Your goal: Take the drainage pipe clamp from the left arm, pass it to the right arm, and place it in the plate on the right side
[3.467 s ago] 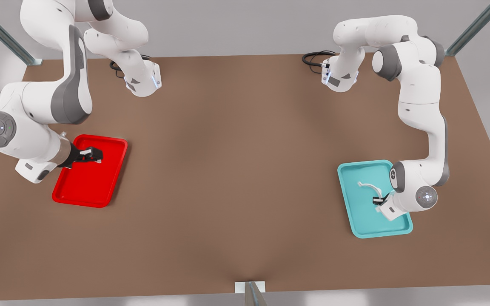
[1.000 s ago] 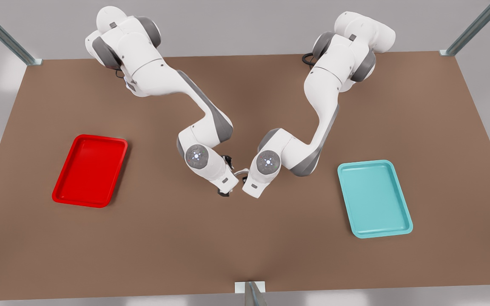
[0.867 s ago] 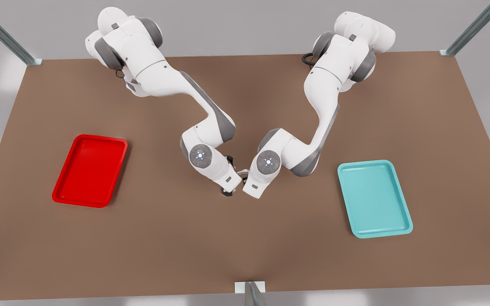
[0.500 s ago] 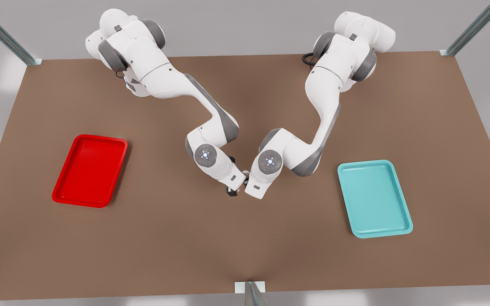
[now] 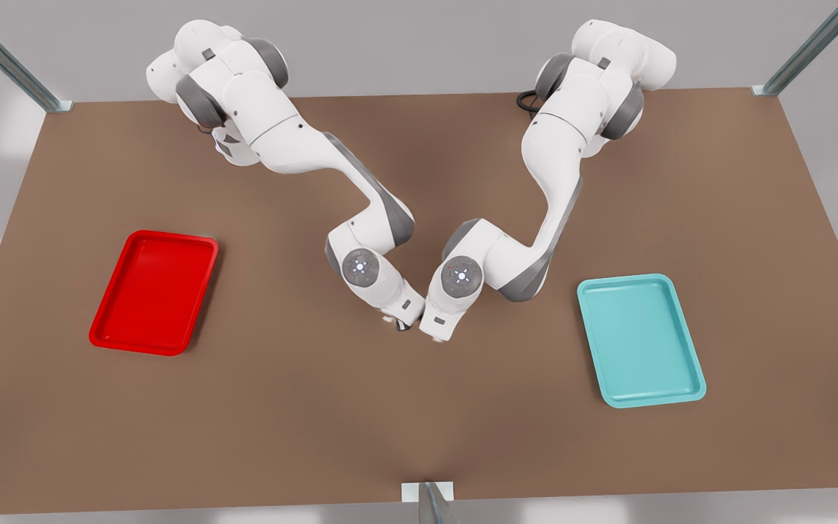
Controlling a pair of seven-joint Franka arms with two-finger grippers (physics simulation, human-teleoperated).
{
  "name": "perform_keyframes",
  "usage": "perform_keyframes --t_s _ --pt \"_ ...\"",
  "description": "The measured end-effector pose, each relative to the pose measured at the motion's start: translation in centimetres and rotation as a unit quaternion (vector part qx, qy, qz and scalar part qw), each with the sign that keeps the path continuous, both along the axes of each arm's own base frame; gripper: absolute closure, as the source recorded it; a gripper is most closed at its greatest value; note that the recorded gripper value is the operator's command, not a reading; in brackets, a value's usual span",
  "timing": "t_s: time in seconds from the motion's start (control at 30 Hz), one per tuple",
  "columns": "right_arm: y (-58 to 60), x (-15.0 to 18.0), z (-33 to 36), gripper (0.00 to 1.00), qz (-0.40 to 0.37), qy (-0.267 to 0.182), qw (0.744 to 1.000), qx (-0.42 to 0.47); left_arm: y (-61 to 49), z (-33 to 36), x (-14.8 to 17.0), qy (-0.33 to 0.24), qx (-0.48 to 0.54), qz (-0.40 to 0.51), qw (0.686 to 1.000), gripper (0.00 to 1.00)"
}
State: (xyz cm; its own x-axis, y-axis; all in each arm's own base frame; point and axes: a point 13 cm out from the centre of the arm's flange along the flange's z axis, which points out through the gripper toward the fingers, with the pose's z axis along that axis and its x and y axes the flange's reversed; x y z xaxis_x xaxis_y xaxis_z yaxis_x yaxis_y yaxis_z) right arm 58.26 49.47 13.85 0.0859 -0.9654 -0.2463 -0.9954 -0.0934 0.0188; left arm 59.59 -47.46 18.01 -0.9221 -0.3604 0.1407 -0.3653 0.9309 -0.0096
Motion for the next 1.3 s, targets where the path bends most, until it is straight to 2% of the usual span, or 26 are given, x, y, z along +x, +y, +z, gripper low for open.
perform_keyframes --t_s 0.1,0.2,0.3,0.33,0.37,0.47,0.57,0.73,0.93,0.97,1.2,1.27,1.3 --pt "-1.2 0.7 -0.7 0.79 -0.006 0.001 1.0 -0.004 0.8 0.5 0.5 0.002 -0.001 0.008 1.0 0.0" --pt "-5.7 3.1 -1.8 0.79 -0.032 0.006 0.999 -0.018 6.6 5.8 3.6 -0.001 -0.002 0.04 0.999 0.0" --pt "-15.9 6.3 0.5 0.79 -0.074 0.011 0.996 -0.046 24.3 15.0 8.6 -0.001 0.009 0.11 0.994 0.0" --pt "-20.5 6.8 1.3 0.79 -0.093 0.018 0.994 -0.06 29.9 16.9 8.9 0.005 0.017 0.124 0.992 0.0" --pt "-24.9 6.9 2.1 0.79 -0.111 0.025 0.991 -0.074 33.4 18.5 8.3 0.012 0.026 0.122 0.992 0.0" --pt "-37.8 5.6 3.4 0.79 -0.163 0.051 0.979 -0.114 37.8 21.8 2.1 0.049 0.048 0.081 0.994 0.0" --pt "-49.5 3.9 2.3 0.79 -0.219 0.083 0.962 -0.138 37.2 22.0 -0.3 0.076 0.052 0.02 0.996 0.0" --pt "-60.4 -0.1 0.4 0.79 -0.262 0.126 0.943 -0.161 36.0 22.0 -1.9 0.097 0.043 -0.06 0.993 0.0" --pt "-62.1 -5.0 -1.8 0.79 -0.246 0.169 0.939 -0.17 36.3 21.7 -2.1 0.105 0.029 -0.114 0.988 0.0" --pt "-62.4 -5.5 -1.8 0.0 -0.246 0.172 0.939 -0.17 36.3 21.8 -2.1 0.104 0.027 -0.121 0.987 0.0" --pt "-64.1 -6.5 -2.0 0.0 -0.251 0.183 0.937 -0.164 36.2 21.8 -2.3 0.106 0.015 -0.164 0.981 0.0" --pt "-63.8 -4.6 -0.8 0.0 -0.247 0.166 0.941 -0.163 36.3 21.7 -2.3 0.107 0.012 -0.174 0.979 0.0" --pt "-63.0 -1.4 1.1 0.0 -0.242 0.141 0.946 -0.162 36.3 21.7 -2.3 0.107 0.011 -0.178 0.978 0.0"
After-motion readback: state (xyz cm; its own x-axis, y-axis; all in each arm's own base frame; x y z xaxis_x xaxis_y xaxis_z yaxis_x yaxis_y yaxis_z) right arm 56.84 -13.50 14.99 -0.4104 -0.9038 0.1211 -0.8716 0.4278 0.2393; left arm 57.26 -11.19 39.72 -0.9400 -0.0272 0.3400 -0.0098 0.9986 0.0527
